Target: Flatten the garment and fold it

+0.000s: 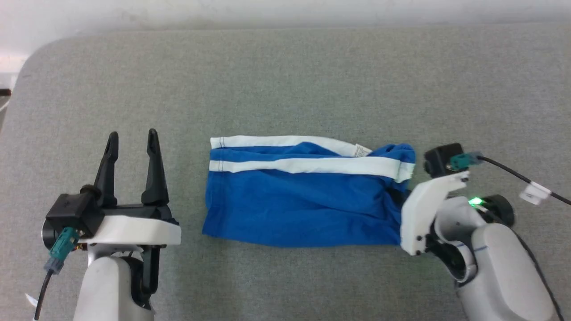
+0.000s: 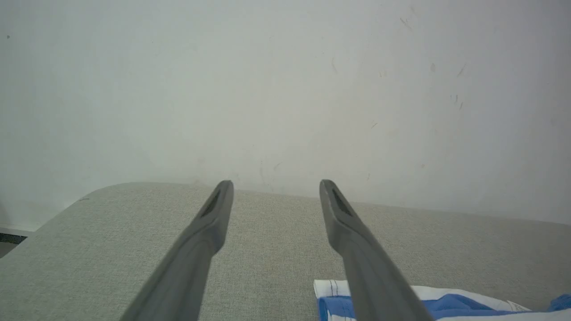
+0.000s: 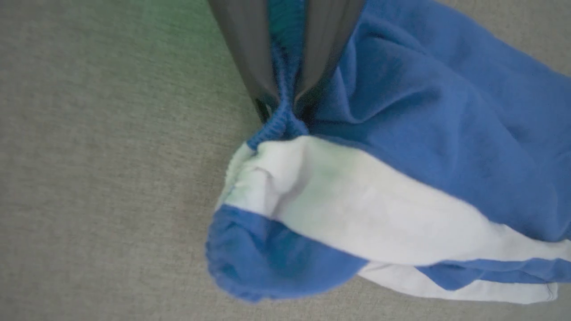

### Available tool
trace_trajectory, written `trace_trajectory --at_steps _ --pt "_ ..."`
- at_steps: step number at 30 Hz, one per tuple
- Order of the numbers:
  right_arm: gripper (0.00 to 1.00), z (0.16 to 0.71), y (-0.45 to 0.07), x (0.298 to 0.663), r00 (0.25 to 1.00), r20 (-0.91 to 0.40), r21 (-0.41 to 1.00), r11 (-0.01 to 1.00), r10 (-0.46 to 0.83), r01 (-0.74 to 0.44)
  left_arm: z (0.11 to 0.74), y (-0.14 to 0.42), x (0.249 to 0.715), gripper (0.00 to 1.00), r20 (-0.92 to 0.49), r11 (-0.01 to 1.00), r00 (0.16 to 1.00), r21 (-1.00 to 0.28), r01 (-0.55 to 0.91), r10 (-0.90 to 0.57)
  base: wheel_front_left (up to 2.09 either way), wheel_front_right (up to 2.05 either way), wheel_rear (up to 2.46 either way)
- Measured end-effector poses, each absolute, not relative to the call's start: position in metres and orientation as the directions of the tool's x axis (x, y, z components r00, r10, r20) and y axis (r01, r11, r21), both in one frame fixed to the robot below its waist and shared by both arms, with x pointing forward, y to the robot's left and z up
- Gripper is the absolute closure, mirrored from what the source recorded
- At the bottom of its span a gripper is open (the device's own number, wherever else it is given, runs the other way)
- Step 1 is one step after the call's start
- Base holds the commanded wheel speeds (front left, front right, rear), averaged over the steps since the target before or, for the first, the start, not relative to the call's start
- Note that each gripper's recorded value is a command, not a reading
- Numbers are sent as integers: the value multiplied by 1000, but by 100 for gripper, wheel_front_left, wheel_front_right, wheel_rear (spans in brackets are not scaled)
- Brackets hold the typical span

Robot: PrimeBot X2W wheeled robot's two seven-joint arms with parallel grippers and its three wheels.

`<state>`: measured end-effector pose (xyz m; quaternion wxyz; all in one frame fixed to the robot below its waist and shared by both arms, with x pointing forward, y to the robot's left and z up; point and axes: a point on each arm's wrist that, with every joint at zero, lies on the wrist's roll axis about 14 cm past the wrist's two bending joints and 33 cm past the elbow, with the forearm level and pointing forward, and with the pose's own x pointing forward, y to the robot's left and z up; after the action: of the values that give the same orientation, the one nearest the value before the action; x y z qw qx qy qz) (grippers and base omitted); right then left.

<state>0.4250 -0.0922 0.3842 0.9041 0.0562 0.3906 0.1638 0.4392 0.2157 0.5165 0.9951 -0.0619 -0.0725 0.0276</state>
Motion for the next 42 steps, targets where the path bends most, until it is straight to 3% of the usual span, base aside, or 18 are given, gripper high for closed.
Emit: trace_trajectory --at_steps 8,14,18,24,32,39,40,41,42 --pt "100 408 -173 427 730 -675 43 994 105 -103 524 207 436 0 164 992 986 -122 -17 37 0 0 0" --pt "100 429 -236 420 737 -672 -103 995 -69 -1 523 200 435 0 159 992 987 -124 2 18 0 0 0" --pt "100 449 -212 422 764 -645 -82 995 -11 -55 523 196 435 0 158 992 987 -122 16 4 0 0 0" --pt "100 472 -134 418 752 -628 -11 964 200 -265 520 195 436 0 150 993 989 -119 17 1 0 0 0" --pt "100 457 -52 426 645 -657 42 873 390 -486 514 199 441 0 139 993 990 -118 6 11 0 0 0" --pt "98 409 -18 423 507 -748 82 817 429 -571 507 201 444 0 118 993 993 -121 1 13 0 0 0" --pt "54 406 -15 422 496 -751 90 812 436 -576 506 202 443 0 115 992 993 -122 -1 15 0 0 0" --pt "0 403 -12 422 487 -752 105 810 445 -577 505 203 443 0 112 992 994 -124 -4 18 0 0 0" --pt "0 401 -11 421 483 -750 117 809 453 -576 504 204 443 0 110 992 994 -124 -7 21 0 0 0"
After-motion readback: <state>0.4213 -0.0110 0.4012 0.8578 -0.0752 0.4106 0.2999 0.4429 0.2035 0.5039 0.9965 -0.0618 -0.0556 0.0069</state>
